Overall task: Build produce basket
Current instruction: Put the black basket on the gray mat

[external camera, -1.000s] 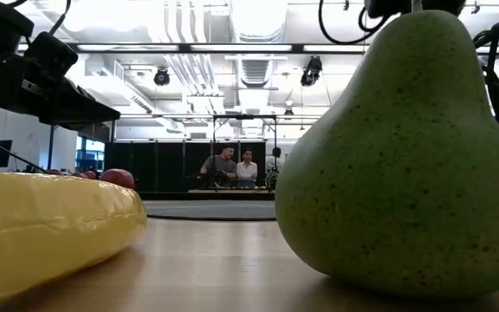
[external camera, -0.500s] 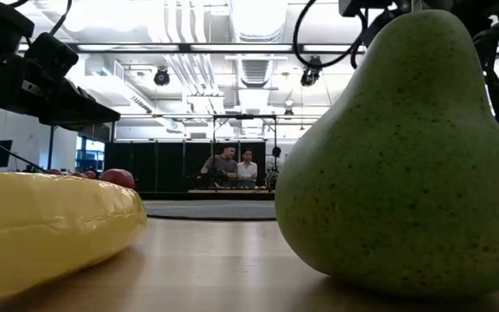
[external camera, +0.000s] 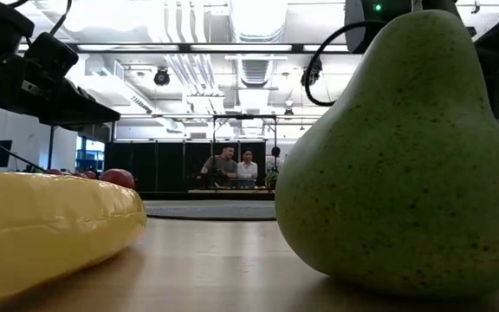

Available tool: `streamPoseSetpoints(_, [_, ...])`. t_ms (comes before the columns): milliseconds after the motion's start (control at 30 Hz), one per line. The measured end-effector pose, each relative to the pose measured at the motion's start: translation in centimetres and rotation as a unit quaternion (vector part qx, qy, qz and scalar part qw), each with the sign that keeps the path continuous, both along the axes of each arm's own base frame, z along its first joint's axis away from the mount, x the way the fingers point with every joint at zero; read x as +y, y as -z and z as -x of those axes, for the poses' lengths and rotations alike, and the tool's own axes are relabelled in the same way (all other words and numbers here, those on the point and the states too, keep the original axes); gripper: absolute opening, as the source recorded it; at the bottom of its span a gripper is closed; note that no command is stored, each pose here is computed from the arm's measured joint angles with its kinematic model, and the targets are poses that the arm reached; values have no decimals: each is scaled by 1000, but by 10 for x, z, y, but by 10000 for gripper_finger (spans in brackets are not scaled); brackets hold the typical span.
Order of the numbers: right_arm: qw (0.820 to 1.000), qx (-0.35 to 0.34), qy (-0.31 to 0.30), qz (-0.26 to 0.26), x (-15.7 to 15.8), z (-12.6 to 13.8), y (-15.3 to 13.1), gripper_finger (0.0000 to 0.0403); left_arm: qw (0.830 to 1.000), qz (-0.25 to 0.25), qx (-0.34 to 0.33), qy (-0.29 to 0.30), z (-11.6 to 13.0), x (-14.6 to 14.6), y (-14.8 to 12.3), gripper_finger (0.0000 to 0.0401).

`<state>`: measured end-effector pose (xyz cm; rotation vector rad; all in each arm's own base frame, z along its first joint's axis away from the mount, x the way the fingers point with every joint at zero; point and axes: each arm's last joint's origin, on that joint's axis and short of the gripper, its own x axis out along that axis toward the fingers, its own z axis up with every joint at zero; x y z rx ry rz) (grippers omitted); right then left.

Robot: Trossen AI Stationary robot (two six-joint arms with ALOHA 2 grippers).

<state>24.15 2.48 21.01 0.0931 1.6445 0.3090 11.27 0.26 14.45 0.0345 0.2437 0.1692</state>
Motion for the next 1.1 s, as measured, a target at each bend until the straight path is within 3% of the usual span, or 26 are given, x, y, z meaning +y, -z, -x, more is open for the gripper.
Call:
streamPoseSetpoints(100, [1000,-3,8,-25,1,1,-11,18,1000,0,-1,0,0,0,0,0])
streamPoseSetpoints(433, [997,-16,46,-64,-12,-7,-79,15,1000,0,-1,0,0,0,0,0])
streamPoseSetpoints(600, [983,-89,83,-135,-30,-22,-109,14,1000,0,-1,0,0,0,0,0])
streamPoseSetpoints(700, [971,-158,120,-134,-52,-38,-118,14,1000,0,-1,0,0,0,0,0])
streamPoseSetpoints(900, [923,-253,269,-106,-120,-71,-108,13,1000,0,-1,0,0,0,0,0])
streamPoseSetpoints(1100, [885,-183,420,-84,-193,-81,-54,13,1000,0,0,0,0,0,0,0])
